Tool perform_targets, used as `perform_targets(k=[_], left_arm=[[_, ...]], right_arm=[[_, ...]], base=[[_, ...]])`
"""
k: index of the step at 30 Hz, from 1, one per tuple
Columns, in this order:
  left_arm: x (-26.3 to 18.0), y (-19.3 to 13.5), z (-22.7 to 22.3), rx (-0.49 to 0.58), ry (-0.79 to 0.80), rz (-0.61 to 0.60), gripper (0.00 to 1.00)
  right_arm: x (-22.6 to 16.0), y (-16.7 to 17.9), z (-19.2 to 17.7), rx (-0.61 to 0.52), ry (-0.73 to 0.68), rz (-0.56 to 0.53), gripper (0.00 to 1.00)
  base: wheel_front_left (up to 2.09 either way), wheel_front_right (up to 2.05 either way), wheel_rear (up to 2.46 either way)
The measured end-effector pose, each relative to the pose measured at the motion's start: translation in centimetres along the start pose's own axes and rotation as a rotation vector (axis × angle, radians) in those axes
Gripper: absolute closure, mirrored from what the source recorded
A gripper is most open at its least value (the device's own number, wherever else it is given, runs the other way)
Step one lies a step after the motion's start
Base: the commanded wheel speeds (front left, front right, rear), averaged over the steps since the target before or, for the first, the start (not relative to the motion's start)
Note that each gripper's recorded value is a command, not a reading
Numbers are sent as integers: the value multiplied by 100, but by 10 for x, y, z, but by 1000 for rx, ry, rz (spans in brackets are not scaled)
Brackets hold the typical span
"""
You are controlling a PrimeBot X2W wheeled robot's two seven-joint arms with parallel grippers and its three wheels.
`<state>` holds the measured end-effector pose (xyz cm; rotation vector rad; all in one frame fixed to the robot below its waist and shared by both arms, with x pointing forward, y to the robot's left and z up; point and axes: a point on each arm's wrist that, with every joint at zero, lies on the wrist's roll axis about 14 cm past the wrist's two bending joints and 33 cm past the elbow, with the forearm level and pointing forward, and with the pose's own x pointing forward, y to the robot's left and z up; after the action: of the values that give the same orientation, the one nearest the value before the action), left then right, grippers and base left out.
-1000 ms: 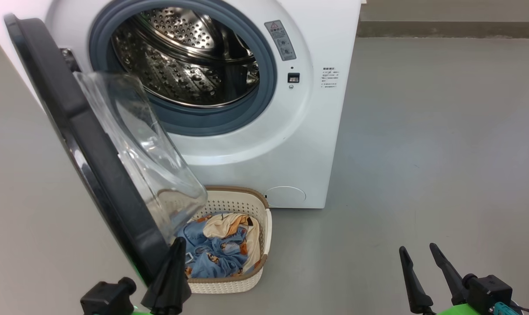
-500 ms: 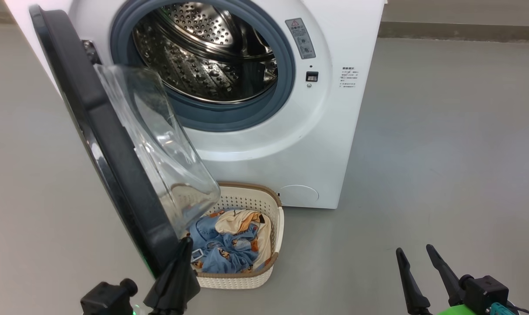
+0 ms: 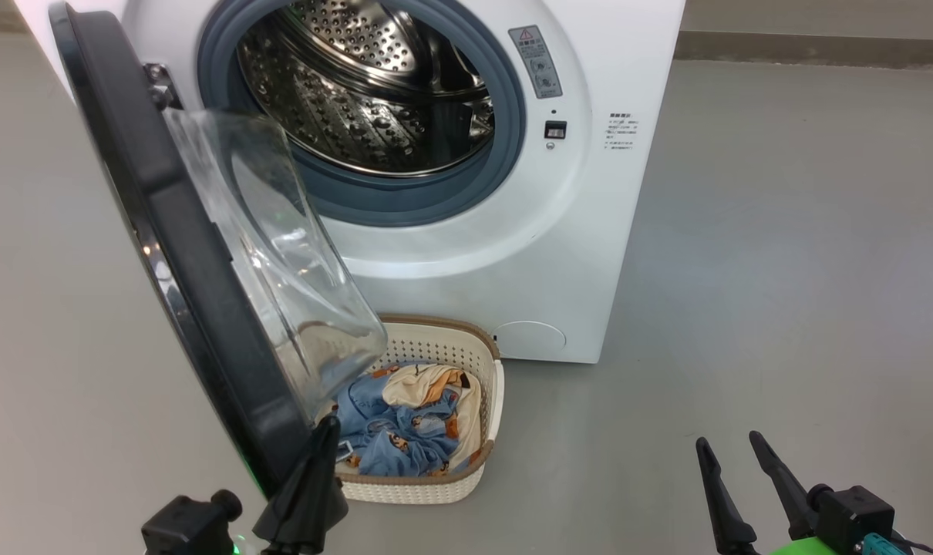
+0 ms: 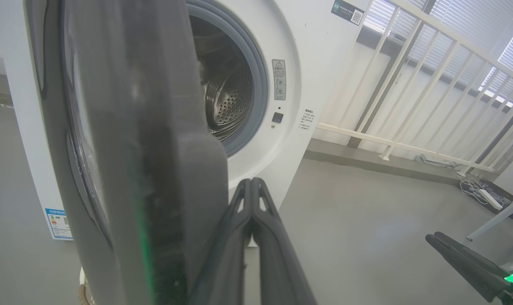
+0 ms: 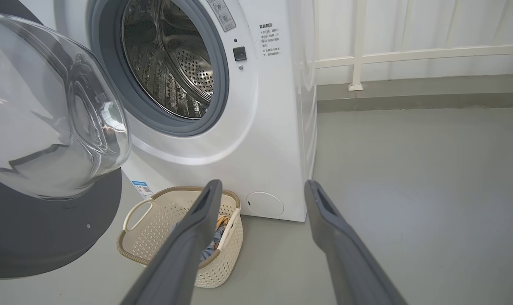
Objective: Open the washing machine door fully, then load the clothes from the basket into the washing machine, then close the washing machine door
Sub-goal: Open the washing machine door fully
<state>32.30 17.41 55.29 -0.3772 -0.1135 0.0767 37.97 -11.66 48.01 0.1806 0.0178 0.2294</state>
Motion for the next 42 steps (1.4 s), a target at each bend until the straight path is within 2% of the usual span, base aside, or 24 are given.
perform_targets(k=[15,30,42], left_arm=[[-8,29,7,20,-20,105,100],[-37,123,30,52,-106,417,100],[-52,204,44,106,-153,642,100]], right_arm=[[12,19,-10,4,31,61,0],[27,51,-29,16,85,162,0],[21,45,-32,13,94,143,0]], base=[[0,0,0],[0,0,0],[0,0,0]])
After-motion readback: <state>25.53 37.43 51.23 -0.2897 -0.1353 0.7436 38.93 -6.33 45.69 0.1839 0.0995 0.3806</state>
